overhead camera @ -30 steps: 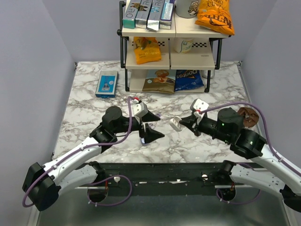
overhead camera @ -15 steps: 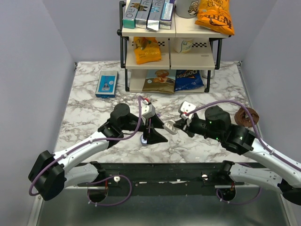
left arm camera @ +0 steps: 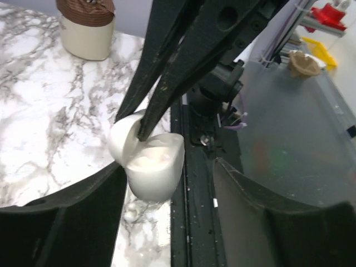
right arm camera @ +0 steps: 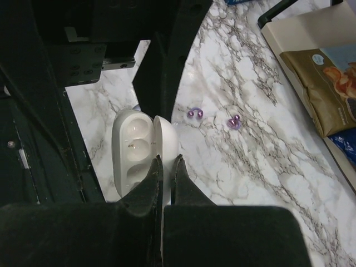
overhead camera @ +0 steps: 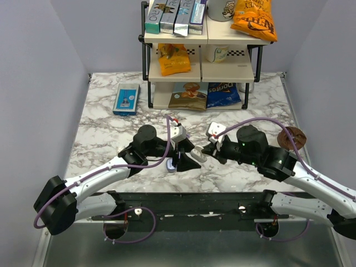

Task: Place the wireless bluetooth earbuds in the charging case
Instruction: Adjust the charging case.

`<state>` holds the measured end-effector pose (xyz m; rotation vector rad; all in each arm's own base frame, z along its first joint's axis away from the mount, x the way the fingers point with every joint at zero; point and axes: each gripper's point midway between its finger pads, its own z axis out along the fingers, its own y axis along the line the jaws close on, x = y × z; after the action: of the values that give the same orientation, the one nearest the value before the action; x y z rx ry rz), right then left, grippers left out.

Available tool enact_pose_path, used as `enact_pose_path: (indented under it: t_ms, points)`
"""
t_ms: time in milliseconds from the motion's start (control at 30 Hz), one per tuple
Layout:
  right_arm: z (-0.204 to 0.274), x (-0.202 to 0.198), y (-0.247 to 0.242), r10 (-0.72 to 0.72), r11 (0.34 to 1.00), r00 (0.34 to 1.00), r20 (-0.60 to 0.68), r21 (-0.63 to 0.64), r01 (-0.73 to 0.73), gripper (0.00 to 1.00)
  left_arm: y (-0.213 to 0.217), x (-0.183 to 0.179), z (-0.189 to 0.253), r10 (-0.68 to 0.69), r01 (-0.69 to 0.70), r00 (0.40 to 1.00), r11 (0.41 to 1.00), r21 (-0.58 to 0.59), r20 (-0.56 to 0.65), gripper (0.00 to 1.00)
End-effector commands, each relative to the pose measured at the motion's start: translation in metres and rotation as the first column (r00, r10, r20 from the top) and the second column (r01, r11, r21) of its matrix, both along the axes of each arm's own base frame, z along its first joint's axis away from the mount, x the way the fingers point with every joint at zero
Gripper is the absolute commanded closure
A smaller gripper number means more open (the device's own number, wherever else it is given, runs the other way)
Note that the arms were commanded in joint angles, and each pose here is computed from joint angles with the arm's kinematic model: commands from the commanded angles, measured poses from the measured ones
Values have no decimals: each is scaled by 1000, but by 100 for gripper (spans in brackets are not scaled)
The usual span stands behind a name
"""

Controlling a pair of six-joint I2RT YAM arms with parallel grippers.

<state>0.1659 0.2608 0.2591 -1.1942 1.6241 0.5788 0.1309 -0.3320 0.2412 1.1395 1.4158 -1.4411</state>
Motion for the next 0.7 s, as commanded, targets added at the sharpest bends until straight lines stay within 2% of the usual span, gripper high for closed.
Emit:
enact_pose_path:
  t_ms: [0,100,333,667]
  points:
    - [11,-4,2,14,999,1000,19,44,-15,99,0,10,-4,55,-56,998,998,28,22,18]
    - [14,-5,-1,9,999,999,35,51,-11,99,0,9,-3,55,-56,998,998,29,25,15]
    - [12,-12,1,38,998,999,26,49,-39,99,-5,14,6,63,-63,998,998,0,22,18]
    - [7,-13,3,40,998,999,23,42,-41,99,-7,11,18,37,-36,999,999,-41,20,17]
